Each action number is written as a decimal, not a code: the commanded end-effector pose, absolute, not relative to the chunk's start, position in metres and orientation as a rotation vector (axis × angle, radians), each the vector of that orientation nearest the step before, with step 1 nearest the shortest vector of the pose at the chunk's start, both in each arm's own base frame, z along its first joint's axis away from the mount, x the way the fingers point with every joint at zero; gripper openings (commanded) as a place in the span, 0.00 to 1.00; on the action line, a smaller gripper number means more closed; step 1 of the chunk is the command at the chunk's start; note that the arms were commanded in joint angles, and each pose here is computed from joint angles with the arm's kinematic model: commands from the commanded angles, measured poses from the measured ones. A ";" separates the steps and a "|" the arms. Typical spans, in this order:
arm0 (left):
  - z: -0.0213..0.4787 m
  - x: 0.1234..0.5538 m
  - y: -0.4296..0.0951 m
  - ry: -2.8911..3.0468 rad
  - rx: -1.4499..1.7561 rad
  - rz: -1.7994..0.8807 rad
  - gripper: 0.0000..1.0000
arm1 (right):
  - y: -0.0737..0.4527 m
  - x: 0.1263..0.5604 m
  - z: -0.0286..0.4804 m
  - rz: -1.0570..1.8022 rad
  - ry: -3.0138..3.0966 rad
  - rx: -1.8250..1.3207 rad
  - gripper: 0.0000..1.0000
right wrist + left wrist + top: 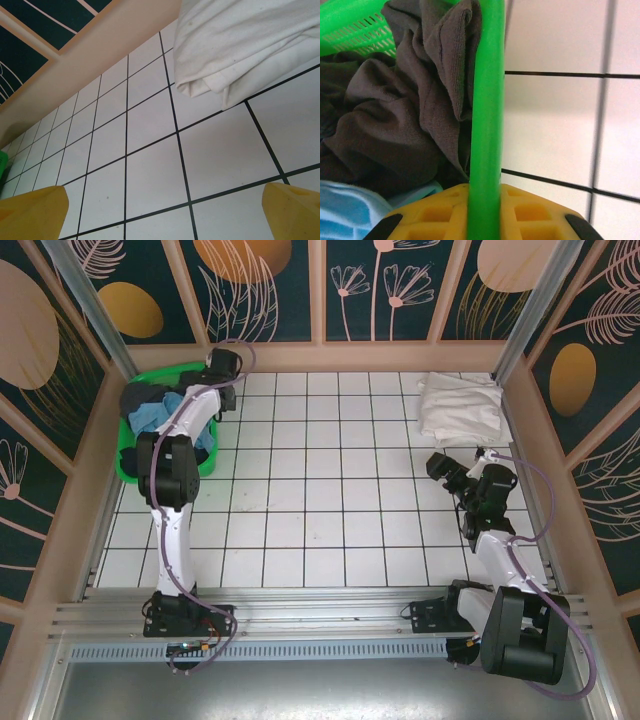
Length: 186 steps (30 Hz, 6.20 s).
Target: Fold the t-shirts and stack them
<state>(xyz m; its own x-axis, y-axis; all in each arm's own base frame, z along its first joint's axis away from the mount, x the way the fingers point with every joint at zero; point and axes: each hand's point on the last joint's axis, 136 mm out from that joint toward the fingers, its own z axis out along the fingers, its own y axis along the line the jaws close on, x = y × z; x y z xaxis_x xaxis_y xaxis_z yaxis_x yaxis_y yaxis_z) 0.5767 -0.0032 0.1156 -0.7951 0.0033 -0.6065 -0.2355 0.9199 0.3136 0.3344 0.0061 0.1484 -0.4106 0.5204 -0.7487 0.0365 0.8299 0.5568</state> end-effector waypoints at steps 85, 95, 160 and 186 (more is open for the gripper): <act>0.703 0.370 -0.204 1.001 0.410 -0.939 0.00 | 0.087 0.338 0.245 0.816 1.800 0.126 0.99; 0.534 0.521 -0.157 1.432 -0.077 -0.559 0.00 | 0.119 0.333 0.228 0.832 1.850 0.079 0.96; 0.047 0.419 -0.178 2.550 0.046 -0.541 0.32 | 0.093 0.245 0.063 0.272 2.578 0.395 0.67; 0.241 0.523 -0.160 2.249 -0.009 -0.255 0.92 | 0.096 0.374 0.222 0.205 2.200 0.224 0.00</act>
<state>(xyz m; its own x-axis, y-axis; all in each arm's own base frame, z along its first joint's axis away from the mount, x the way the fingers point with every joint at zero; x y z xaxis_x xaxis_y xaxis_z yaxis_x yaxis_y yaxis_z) 0.5096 -0.1760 0.2250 -0.6582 -0.1343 -0.7408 0.1292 0.9492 -0.2870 0.3368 0.1008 0.1756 -0.6899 0.3034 -0.6573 0.1432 0.9472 0.2868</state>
